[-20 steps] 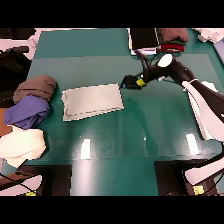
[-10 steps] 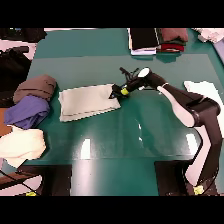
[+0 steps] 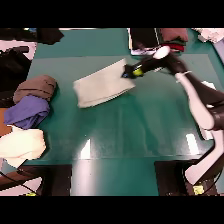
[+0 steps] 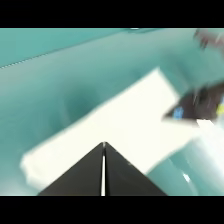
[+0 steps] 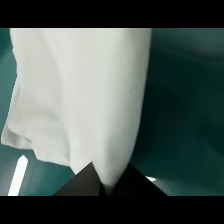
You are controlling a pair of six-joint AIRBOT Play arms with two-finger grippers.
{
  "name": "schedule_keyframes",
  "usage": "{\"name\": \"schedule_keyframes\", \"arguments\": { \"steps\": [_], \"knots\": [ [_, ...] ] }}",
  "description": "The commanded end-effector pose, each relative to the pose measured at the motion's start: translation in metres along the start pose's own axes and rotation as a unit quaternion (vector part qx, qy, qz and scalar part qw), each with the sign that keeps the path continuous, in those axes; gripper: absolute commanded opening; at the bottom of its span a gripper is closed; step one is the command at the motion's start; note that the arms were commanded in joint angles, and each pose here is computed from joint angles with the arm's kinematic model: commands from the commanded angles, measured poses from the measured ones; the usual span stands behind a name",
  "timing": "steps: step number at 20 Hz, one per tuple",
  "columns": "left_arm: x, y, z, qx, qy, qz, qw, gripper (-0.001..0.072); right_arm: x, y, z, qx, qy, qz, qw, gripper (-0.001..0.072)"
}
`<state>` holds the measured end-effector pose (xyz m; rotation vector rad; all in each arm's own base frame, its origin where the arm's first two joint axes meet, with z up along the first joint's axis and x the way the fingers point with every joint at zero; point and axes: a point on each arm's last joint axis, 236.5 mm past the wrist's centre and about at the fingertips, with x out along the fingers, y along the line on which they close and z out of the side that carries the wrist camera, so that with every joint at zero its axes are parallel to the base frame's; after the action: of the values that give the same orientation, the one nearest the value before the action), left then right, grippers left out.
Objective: Fold the shirts.
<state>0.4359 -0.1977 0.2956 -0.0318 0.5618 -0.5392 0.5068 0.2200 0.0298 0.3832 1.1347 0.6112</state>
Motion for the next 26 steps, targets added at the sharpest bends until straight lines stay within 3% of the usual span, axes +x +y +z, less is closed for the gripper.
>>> {"name": "schedule_keyframes", "arguments": {
  "steps": [1,8,14,17,22,26],
  "knots": [
    [0.005,-0.043,0.005,0.025,-0.014,-0.038,0.999,0.0023,-0.116,-0.096,0.008,0.038,-0.064,-0.118,0.99,0.0014],
    [0.007,-0.067,0.01,0.027,-0.028,-0.062,0.997,0.0024,-0.329,-0.256,-0.047,0.23,-0.25,-0.26,0.904,0.0014],
    [0.007,-0.067,0.009,0.027,-0.028,-0.062,0.997,0.0024,-0.394,-0.277,-0.066,0.278,-0.328,-0.269,0.862,0.0014],
    [0.007,-0.067,0.009,0.027,-0.027,-0.062,0.997,0.0024,-0.412,-0.255,-0.047,0.258,-0.366,-0.255,0.857,0.0014],
    [0.007,-0.067,0.008,0.031,-0.025,-0.061,0.997,0.0024,-0.433,-0.201,-0.028,0.205,-0.346,-0.243,0.882,0.0014],
    [0.007,-0.066,0.008,0.041,-0.025,-0.059,0.997,0.0024,-0.434,-0.198,-0.052,0.209,-0.296,-0.264,0.894,0.0014]
  ]
}}
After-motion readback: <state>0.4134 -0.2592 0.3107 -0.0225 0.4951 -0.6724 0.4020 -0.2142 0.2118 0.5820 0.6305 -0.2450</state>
